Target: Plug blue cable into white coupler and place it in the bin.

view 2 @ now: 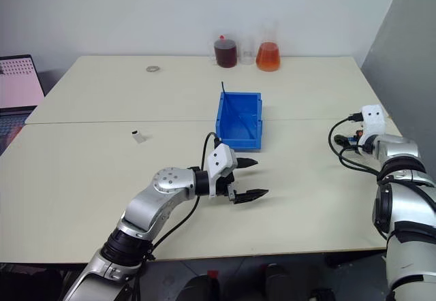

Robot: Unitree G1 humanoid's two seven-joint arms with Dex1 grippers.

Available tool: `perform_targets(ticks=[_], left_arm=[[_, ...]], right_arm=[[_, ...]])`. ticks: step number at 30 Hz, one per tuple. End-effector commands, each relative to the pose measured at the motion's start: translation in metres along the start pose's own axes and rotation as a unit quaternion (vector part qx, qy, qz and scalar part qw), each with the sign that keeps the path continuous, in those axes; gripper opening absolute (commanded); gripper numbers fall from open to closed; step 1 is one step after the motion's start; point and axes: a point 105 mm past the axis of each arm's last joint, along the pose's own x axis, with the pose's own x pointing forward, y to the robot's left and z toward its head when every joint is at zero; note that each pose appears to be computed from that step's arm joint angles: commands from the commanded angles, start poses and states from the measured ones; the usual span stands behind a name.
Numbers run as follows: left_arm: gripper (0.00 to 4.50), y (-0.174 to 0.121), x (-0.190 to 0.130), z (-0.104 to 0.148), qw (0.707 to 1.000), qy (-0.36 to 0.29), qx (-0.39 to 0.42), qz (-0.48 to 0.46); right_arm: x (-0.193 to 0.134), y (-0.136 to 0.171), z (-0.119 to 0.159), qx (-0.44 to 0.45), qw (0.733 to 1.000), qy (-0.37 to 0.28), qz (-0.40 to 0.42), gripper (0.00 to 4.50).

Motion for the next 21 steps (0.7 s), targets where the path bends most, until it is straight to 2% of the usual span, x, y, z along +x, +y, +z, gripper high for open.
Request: perform_targets(ticks=[1, 8, 12, 17, 21], left_arm=[[4.50, -0.001, -0.003, 0.015, 1.000, -0.023, 0.016, 0.003], [4.50, 0.001, -0.006, 0.014, 1.000, -0.019, 0.014, 0.011], [4.50, 0.002, -0.007, 0.015, 1.000, -0.019, 0.018, 0.018], [4.50, -0.002, -0.007, 0.013, 1.000, -0.025, 0.008, 0.008], [4.50, -0.014, 0.000, 0.011, 0.999, -0.032, 0.002, -0.030]], right_arm=[[-0.001, -0.002, 0.007, 0.020, 1.000, -0.015, -0.010, 4.48], [0.002, 0.000, 0.000, 0.022, 1.000, 0.000, -0.021, 4.48], [-0.004, -0.009, 0.010, 0.012, 1.000, -0.014, -0.025, 4.48], [-0.035, -0.046, 0.018, -0.024, 0.999, -0.027, -0.026, 4.48], [-0.069, -0.076, 0.012, -0.053, 0.998, -0.029, -0.007, 4.48]])
